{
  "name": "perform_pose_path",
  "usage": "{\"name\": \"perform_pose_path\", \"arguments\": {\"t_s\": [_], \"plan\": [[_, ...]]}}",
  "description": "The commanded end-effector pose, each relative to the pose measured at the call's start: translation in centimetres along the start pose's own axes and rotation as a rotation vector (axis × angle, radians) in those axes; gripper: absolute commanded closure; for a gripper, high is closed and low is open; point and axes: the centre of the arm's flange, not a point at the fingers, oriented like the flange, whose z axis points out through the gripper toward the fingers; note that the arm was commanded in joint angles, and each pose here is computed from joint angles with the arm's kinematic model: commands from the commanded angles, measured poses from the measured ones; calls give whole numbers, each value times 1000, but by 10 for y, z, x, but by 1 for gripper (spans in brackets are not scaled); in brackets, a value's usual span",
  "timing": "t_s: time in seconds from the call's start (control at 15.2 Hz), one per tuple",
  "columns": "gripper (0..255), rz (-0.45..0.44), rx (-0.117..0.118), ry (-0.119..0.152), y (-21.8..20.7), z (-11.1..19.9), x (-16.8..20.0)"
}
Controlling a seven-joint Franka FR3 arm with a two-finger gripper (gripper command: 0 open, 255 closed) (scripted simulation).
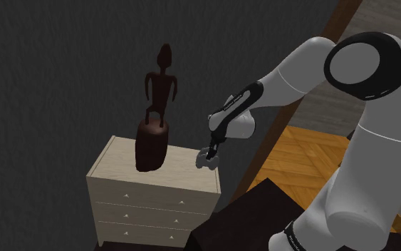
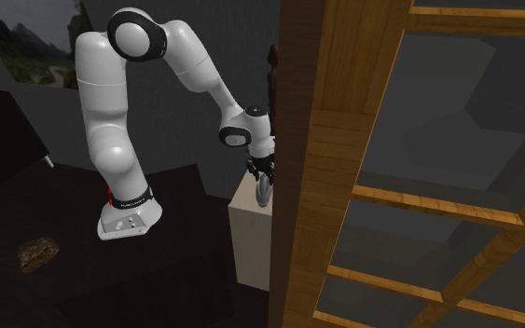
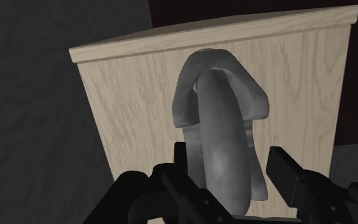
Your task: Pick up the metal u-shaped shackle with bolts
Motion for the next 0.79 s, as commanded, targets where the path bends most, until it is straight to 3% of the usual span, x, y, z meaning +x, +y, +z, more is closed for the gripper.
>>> {"name": "perform_pose_path", "arguments": {"t_s": [0.0,0.4,0.73], "plan": [[255,0,1,-1,0,1,0],[255,0,1,-1,-1,1,0],[255,0,1,-1,0,-25,3]]}}
